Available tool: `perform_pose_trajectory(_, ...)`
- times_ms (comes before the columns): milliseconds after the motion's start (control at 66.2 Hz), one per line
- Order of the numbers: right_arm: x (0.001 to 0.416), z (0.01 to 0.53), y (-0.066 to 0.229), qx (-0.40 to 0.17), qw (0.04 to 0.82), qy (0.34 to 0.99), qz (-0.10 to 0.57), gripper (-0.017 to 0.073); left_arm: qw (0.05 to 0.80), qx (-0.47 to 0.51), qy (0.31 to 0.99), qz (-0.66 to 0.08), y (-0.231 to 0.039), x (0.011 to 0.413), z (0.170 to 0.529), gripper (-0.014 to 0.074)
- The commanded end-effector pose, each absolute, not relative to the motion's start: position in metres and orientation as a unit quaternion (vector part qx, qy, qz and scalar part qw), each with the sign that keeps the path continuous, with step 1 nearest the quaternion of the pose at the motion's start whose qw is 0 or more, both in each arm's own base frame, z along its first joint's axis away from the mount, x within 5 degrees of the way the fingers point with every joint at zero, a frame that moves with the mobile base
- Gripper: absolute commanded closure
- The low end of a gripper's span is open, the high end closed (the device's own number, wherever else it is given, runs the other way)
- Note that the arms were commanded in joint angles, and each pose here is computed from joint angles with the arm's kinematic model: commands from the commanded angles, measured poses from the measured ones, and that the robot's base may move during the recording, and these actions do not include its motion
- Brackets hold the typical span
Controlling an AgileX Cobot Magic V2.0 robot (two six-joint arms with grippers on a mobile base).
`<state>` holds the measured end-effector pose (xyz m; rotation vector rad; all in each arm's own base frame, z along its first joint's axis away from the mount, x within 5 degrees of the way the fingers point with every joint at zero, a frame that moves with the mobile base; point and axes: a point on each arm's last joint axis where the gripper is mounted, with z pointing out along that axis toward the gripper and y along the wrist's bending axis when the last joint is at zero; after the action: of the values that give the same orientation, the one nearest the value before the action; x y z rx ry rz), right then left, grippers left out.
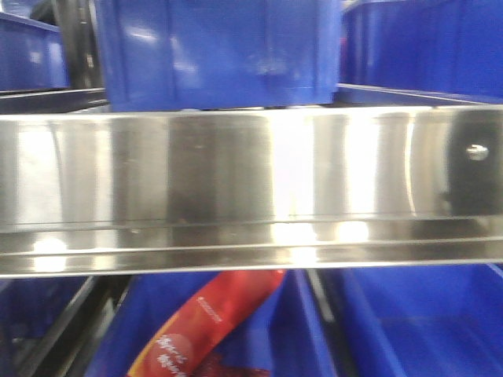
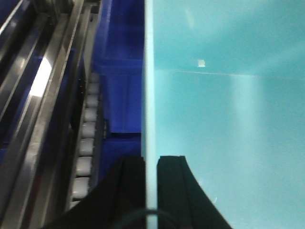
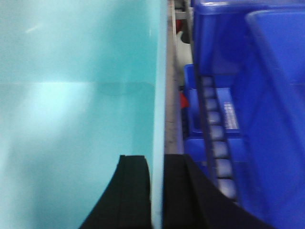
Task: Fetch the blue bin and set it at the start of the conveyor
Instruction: 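Lift the teal bin off the shelf with both grippers, then hold the bin with both grippers while driving away from the shelf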
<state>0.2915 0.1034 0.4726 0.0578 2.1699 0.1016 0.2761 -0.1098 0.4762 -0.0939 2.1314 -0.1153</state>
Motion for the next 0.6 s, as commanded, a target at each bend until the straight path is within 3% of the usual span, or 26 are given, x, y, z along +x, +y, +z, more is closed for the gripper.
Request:
perform_pose_trajectory(0, 0.2884, 0.4843, 0.0999, 0.015, 0.499, 0.866, 0.032, 0.0718, 0.508, -0.031, 0.859, -0.06, -0.1103, 0.272, 0.4869, 0.0705)
perform_pose_trajectory(589, 0.2885, 0.4845, 0.1, 0.014, 0.5, 0.865, 0.032, 0.0718, 0.508, -0.031, 0.859, -0.06, -0.1103, 0.272, 0.4869, 0.0705)
